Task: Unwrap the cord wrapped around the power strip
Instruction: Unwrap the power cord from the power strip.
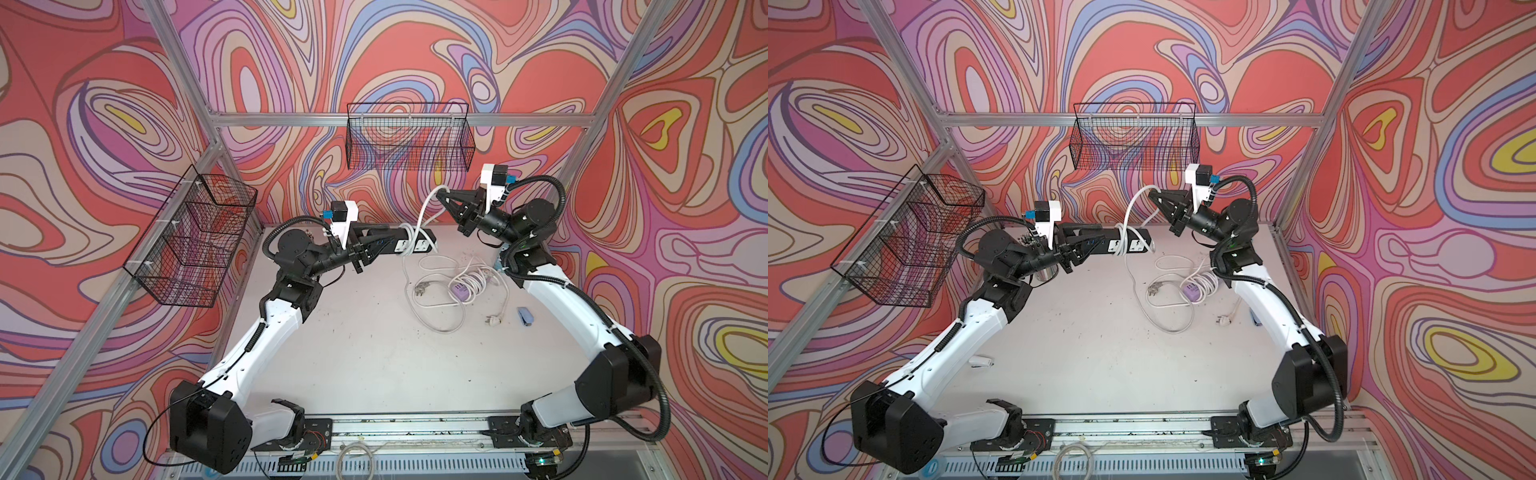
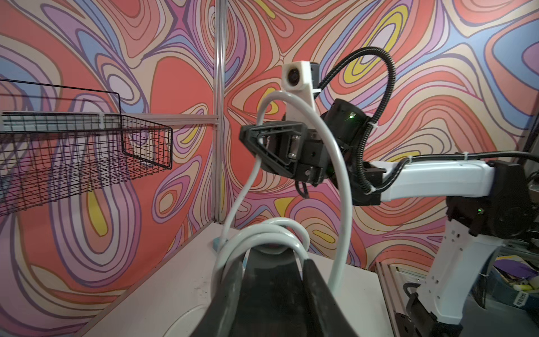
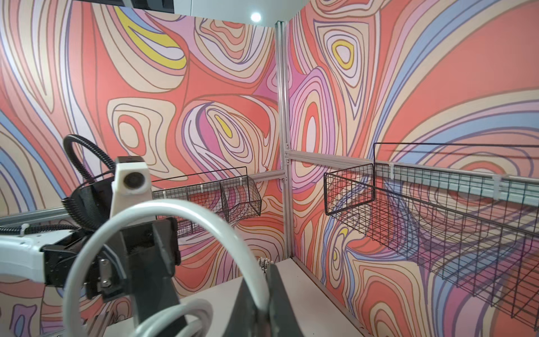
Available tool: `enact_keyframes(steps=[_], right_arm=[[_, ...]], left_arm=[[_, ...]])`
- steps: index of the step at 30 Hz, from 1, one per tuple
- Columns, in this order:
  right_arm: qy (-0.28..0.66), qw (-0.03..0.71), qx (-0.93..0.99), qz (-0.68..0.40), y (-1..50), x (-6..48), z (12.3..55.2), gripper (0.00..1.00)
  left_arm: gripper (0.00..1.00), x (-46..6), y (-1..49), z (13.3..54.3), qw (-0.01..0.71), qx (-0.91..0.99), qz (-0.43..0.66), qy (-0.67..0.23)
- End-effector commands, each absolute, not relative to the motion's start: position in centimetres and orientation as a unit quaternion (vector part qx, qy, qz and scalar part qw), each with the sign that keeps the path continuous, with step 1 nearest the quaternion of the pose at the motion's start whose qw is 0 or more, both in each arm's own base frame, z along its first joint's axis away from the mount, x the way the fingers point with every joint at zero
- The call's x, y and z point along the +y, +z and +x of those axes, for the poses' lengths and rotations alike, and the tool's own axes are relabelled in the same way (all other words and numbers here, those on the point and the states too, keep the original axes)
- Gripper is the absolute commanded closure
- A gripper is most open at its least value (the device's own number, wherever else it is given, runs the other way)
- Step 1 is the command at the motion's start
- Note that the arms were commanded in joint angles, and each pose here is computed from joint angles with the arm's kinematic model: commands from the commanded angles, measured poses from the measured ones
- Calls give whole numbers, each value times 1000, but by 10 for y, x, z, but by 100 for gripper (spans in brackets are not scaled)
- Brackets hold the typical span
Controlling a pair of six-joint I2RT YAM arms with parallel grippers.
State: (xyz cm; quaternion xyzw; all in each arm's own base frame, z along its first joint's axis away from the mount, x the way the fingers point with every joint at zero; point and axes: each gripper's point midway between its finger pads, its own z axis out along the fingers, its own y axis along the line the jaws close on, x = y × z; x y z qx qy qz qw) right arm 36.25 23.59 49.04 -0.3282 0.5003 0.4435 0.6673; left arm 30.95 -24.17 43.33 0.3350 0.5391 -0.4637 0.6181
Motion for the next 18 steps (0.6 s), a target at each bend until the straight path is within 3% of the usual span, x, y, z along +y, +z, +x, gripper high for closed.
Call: enact_keyframes(steps=[1,9,18], right_arm=[[445,636,530,-341,471,236,350,100],[478,561,595,-319,397,238,345,100],[510,493,635,-307,327,261,354,100]], left_arm=[[100,-230,438,325,672,535,319,-402],[100,-217,472,348,743,498,289,-341],[100,-216,515,352,773,446,277,-357]])
